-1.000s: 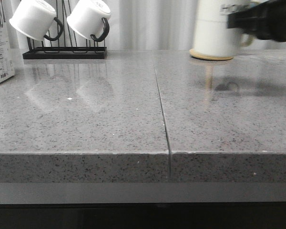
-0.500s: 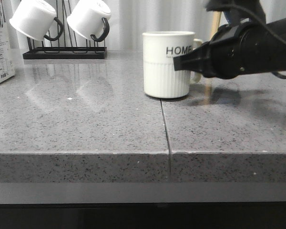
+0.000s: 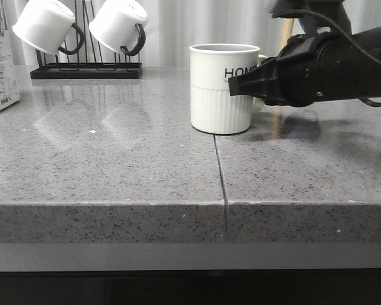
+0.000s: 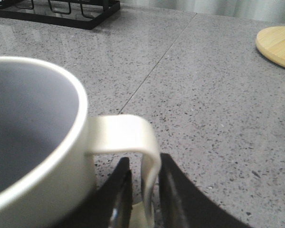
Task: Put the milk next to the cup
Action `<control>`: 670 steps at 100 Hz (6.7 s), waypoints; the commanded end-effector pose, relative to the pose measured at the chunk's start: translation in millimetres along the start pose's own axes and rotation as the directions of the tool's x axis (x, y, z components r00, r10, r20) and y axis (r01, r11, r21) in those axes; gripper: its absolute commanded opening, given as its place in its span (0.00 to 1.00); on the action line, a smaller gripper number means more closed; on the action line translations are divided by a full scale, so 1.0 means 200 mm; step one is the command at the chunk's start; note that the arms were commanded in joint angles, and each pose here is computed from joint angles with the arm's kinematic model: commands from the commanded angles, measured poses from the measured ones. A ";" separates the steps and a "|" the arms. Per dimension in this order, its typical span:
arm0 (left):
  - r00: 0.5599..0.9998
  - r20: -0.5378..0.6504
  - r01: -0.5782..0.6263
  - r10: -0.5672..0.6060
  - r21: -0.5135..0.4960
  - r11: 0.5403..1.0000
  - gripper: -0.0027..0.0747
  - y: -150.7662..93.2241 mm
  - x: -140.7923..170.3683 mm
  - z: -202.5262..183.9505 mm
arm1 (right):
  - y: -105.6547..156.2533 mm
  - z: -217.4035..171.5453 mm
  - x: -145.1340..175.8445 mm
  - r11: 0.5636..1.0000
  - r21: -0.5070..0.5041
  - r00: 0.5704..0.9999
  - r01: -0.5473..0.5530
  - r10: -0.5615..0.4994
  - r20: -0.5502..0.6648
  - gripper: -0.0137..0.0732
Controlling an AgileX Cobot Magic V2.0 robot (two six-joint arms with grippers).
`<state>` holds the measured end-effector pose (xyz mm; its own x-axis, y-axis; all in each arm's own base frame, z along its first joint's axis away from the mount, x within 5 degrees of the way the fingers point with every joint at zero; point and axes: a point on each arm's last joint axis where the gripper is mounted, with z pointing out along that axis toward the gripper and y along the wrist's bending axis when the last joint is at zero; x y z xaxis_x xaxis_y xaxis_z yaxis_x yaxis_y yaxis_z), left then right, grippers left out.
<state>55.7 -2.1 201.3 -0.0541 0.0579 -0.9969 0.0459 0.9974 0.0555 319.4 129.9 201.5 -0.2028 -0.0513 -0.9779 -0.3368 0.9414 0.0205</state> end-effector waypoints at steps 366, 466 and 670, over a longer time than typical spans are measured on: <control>1.000 -0.031 0.003 -0.003 0.027 1.000 0.90 0.02 -0.65 1.20 | -0.04 -1.47 -0.03 0.997 -0.075 0.985 0.002 0.010 0.170 0.08; 0.999 0.041 0.005 -0.013 0.187 0.982 0.41 -0.25 -0.74 1.31 | -0.04 -1.47 -0.03 0.997 -0.075 0.985 0.002 0.010 0.170 0.08; 1.000 -0.014 0.002 0.006 0.487 0.873 0.25 -0.61 -0.79 0.85 | -0.04 -1.47 -0.03 0.997 -0.075 0.985 0.002 0.010 0.170 0.08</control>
<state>235.8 -154.7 313.0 -0.1440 0.1185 -0.9825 0.5538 0.8324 0.0192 52.7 24.7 254.0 -0.1370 -0.0107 -0.9905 -0.4055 0.9129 0.0462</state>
